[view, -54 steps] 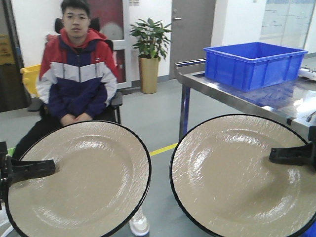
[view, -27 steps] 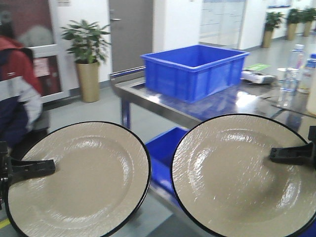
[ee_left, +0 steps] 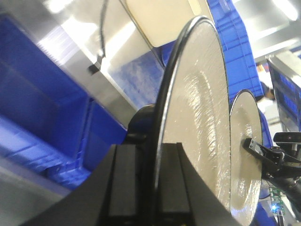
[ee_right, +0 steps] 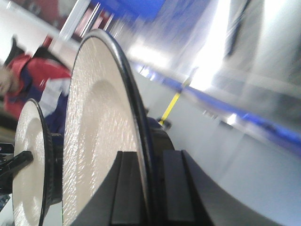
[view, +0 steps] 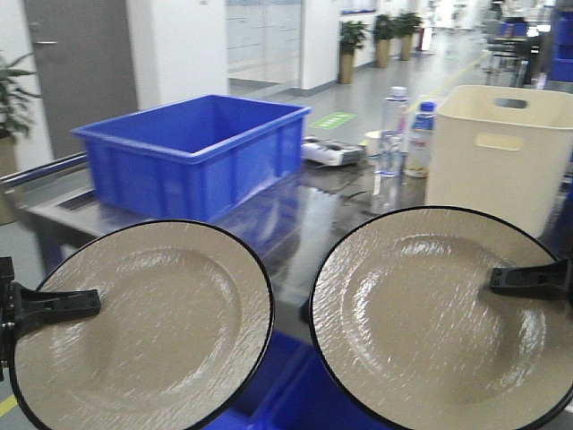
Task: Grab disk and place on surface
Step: 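Hold both plates raised while the base drives to the steel table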
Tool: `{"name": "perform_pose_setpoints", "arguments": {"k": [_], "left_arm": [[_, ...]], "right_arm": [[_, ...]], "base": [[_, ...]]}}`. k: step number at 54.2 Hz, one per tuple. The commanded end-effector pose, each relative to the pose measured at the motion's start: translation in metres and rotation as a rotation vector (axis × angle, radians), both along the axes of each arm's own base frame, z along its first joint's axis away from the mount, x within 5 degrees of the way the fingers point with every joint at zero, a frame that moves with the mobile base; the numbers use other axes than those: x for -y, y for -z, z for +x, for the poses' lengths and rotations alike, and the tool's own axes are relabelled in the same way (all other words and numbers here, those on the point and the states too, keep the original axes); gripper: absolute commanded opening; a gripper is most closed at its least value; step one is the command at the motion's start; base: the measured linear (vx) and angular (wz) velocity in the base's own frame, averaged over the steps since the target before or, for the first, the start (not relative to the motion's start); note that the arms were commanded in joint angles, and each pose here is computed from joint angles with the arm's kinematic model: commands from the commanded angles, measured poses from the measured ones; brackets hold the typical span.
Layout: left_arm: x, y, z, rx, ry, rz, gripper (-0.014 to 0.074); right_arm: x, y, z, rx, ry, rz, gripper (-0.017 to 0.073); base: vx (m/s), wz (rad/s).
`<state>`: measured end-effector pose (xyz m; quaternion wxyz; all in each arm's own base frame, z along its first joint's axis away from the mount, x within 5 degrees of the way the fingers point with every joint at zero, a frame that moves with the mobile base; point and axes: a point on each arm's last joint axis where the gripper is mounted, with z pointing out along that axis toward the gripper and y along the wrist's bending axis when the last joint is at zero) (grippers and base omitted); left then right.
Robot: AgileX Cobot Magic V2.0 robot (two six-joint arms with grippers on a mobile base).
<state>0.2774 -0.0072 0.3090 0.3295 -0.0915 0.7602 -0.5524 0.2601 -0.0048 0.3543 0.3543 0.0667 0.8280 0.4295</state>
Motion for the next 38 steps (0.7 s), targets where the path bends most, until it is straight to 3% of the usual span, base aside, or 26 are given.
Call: {"name": "perform_pose_setpoints", "arguments": {"k": [1,38], "left_arm": [[0.0054,-0.0324,-0.0067,0.105,0.033,-0.149,0.0001],[0.0054,-0.0324,-0.0067,0.105,0.033,-0.149,0.0001]], "right_arm": [[-0.0035,-0.0288,-0.0054,0.101,0.022,0.109,-0.0009],[-0.0035,-0.0288,-0.0054,0.101,0.022,0.109,-0.0009]], "base": [[0.40,-0.54],[0.33,-0.56]]}}
